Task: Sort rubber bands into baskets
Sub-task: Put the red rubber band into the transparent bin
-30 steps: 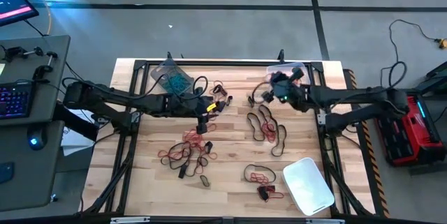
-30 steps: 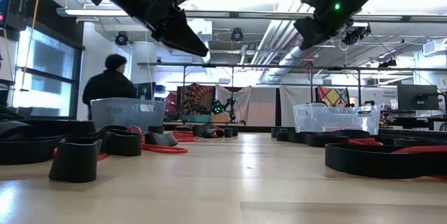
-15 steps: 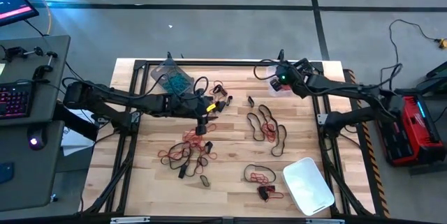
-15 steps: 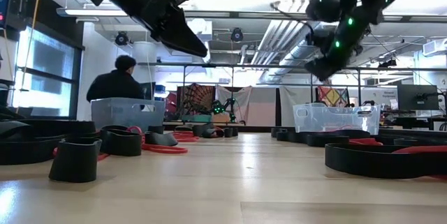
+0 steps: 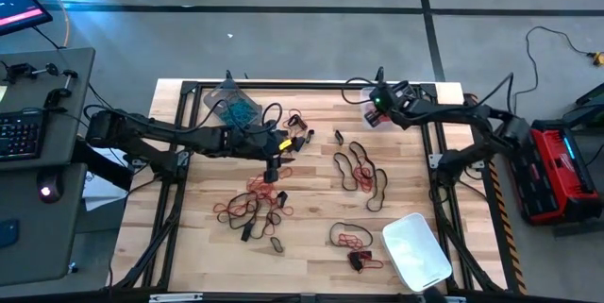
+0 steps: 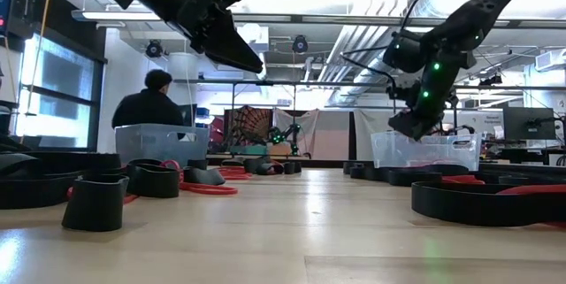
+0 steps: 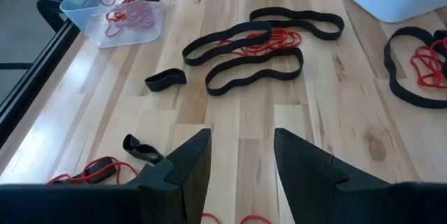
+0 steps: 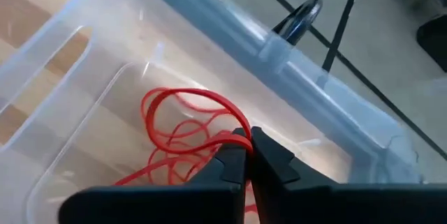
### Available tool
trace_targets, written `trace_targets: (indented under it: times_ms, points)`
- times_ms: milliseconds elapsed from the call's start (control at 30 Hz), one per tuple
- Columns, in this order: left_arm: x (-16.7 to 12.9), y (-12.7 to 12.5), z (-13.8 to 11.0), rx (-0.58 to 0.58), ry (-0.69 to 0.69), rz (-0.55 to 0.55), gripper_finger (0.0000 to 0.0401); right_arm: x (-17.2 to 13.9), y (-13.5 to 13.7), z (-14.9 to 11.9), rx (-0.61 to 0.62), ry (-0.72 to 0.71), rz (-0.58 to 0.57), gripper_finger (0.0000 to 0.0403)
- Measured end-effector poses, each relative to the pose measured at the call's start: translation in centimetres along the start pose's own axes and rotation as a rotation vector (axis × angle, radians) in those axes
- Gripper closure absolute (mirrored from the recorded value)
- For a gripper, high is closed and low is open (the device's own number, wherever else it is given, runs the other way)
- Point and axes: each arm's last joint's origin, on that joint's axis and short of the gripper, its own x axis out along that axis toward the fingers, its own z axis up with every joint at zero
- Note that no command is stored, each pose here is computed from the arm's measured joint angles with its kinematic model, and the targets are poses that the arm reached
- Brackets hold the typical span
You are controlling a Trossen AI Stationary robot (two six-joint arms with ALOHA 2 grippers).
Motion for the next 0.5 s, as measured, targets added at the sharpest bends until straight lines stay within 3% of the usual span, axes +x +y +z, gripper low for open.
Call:
trace_targets:
  times_ms: [133, 367, 500]
  points:
    - [0.0, 0.0, -0.1, 0.001, 0.015, -0.001, 0.0252, 0.2, 0.2, -0.1, -0.003, 0.009, 0.022, 0.0365]
    - [0.0, -0.1, -0.8, 0.008, 0.083, -0.007, 0.0252, -0.5, 0.0, 1.0, 0.018, 0.022, 0.026, 0.0271]
    - [-0.1, -0.1, -1.2, 0.012, 0.12, -0.01, 0.0252, -1.6, 0.6, 1.9, 0.001, -0.007, 0.049, 0.0257]
